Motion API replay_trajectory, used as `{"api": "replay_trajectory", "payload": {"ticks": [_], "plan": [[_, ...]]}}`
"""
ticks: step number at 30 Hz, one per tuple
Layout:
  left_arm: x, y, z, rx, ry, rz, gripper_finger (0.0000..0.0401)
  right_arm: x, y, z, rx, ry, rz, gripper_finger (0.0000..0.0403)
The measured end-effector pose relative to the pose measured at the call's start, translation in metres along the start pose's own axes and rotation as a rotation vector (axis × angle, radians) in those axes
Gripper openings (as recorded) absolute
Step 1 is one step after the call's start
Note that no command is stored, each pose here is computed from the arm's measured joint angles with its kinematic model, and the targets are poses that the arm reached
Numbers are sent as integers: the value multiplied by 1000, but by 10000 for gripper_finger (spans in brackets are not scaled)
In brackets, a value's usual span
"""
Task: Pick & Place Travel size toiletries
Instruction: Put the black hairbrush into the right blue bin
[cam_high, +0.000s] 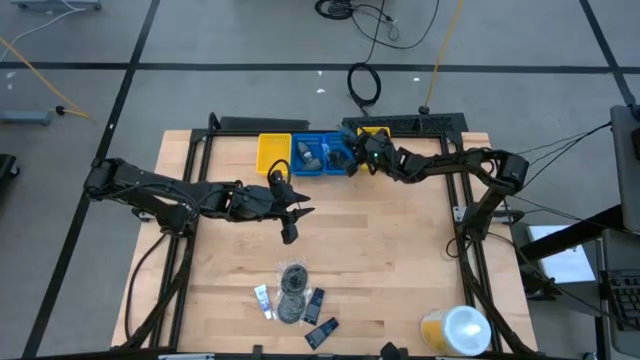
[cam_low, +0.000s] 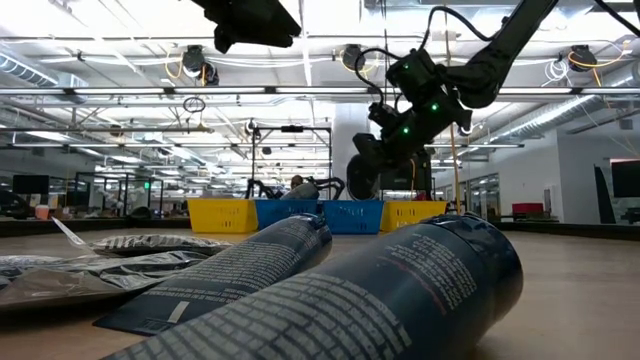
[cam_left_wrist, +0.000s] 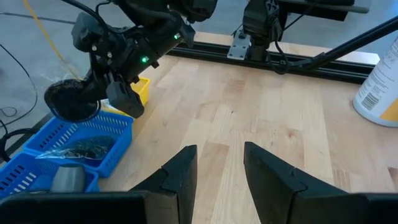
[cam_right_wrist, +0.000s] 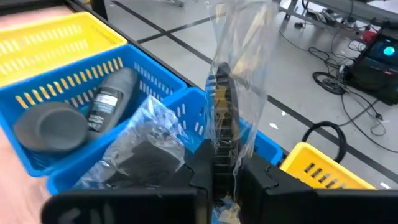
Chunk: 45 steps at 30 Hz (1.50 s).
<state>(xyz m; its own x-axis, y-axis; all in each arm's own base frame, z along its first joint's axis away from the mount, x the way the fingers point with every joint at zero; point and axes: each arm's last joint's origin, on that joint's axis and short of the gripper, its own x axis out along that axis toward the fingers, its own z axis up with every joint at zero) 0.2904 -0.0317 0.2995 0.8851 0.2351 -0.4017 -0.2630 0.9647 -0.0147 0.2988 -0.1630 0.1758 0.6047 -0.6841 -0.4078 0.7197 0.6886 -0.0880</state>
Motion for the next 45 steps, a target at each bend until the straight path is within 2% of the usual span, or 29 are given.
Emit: {"api": "replay_trajectory", "payload": {"ticks": [6,11,25,32,35,40,45], "plan": [[0,0,0,0,0,0,134,0,0,2,-31,-20,5,91],[0,0,0,-1,1,-1,134,-1,3,1,-53,-17,14,119],[0,0,0,-1,1,-1,134,-2,5,4,-7,-45,25,127],[0,0,-1,-2,11,-3,134,-5,15,5,-8,-59,119,127],[0,0,-6,-18,70,-41,134,-8,23,5,-18,-56,188,128],[-2,0,-21,-137,240,-88,134,-17,42,5,-42,-61,374,128],[-9,5,-40,-270,461,-25,134,-30,63,5,-84,-73,477,128]]}}
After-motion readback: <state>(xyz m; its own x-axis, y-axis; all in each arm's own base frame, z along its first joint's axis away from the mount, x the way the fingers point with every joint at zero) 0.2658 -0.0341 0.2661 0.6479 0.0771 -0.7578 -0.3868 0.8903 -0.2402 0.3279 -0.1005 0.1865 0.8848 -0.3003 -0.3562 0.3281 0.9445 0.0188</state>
